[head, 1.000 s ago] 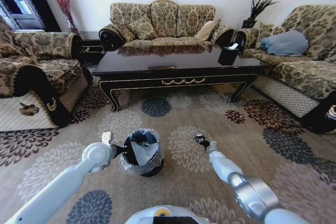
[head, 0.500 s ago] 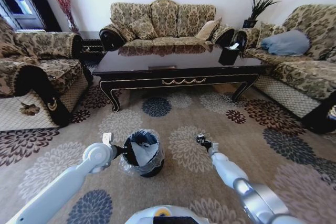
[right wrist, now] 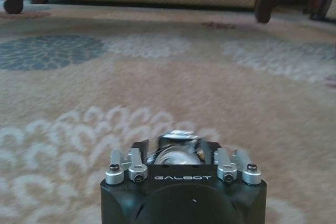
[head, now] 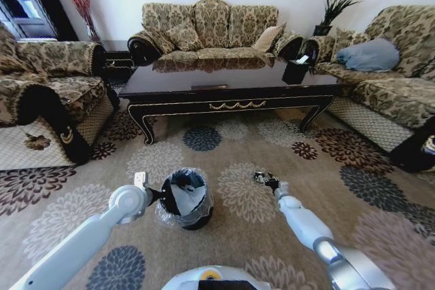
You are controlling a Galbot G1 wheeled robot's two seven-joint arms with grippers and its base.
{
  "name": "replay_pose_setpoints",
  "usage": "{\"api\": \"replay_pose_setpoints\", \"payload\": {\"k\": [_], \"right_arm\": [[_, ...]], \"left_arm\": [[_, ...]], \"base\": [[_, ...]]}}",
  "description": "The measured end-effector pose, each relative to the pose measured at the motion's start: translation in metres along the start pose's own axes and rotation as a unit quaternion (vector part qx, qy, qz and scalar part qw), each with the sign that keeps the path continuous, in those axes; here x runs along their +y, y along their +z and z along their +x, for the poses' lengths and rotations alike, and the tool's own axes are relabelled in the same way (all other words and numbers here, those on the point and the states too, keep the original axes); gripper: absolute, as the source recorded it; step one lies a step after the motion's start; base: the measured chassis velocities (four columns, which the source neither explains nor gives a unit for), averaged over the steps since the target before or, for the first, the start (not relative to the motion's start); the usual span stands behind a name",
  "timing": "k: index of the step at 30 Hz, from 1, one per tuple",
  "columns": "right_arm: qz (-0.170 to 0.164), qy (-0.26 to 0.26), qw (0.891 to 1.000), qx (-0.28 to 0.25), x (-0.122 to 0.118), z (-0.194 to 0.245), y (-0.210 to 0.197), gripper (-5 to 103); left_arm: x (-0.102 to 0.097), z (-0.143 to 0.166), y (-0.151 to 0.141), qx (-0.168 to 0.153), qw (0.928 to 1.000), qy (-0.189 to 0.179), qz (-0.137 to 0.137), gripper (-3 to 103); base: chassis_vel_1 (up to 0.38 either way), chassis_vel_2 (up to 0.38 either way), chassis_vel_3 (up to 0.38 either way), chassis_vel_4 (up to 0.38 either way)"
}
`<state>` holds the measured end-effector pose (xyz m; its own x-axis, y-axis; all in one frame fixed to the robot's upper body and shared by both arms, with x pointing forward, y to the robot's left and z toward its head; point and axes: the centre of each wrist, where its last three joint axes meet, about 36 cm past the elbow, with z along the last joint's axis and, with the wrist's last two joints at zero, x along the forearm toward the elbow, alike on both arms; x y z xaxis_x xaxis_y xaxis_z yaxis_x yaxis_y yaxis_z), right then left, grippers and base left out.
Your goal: Move to the front of the table and pick up the trash from the floor, then place it into the trash bin.
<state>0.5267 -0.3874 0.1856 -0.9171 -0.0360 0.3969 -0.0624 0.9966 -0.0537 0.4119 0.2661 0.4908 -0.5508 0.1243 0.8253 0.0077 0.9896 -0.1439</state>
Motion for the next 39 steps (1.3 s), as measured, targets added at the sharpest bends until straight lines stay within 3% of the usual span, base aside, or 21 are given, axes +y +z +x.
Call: {"api": "replay_pose_setpoints", "payload": {"k": [2, 6, 8, 11, 21, 30, 39], "right_arm": [[-0.003, -0.003, 1.000, 0.004, 0.002, -0.001, 0.002, 60], [-0.013, -0.011, 1.000, 0.016, 0.010, -0.004, 0.011, 81], [-0.014, -0.011, 1.000, 0.018, 0.011, -0.005, 0.012, 81], [-0.019, -0.003, 0.999, 0.026, 0.009, -0.006, 0.018, 96], [-0.030, 0.008, 0.999, 0.036, 0.000, -0.011, 0.012, 100], [-0.061, 0.018, 0.997, 0.047, 0.002, -0.018, 0.004, 100], [-0.067, 0.015, 0.996, 0.049, 0.007, -0.021, 0.000, 101]], "left_arm": [[0.001, 0.001, 0.000, 0.000, 1.0000, -0.001, 0.000, 0], [0.004, 0.002, 0.001, 0.001, 1.0000, -0.005, 0.000, 0], [0.004, 0.002, 0.001, 0.001, 1.0000, -0.005, 0.000, 0], [0.003, 0.001, 0.002, 0.002, 1.0000, -0.003, 0.001, 0], [0.000, -0.002, 0.003, 0.001, 1.0000, 0.005, 0.001, 0], [-0.001, -0.001, 0.002, -0.001, 1.0000, 0.007, 0.001, 0], [-0.002, -0.002, 0.004, -0.002, 1.0000, 0.008, 0.000, 0]], "base": [[0.000, 0.000, 0.000, 0.000], [0.000, 0.000, 0.000, 0.000], [0.000, 0.000, 0.000, 0.000], [0.000, 0.000, 0.000, 0.000], [0.000, 0.000, 0.000, 0.000], [0.000, 0.000, 0.000, 0.000], [0.000, 0.000, 0.000, 0.000]]}}
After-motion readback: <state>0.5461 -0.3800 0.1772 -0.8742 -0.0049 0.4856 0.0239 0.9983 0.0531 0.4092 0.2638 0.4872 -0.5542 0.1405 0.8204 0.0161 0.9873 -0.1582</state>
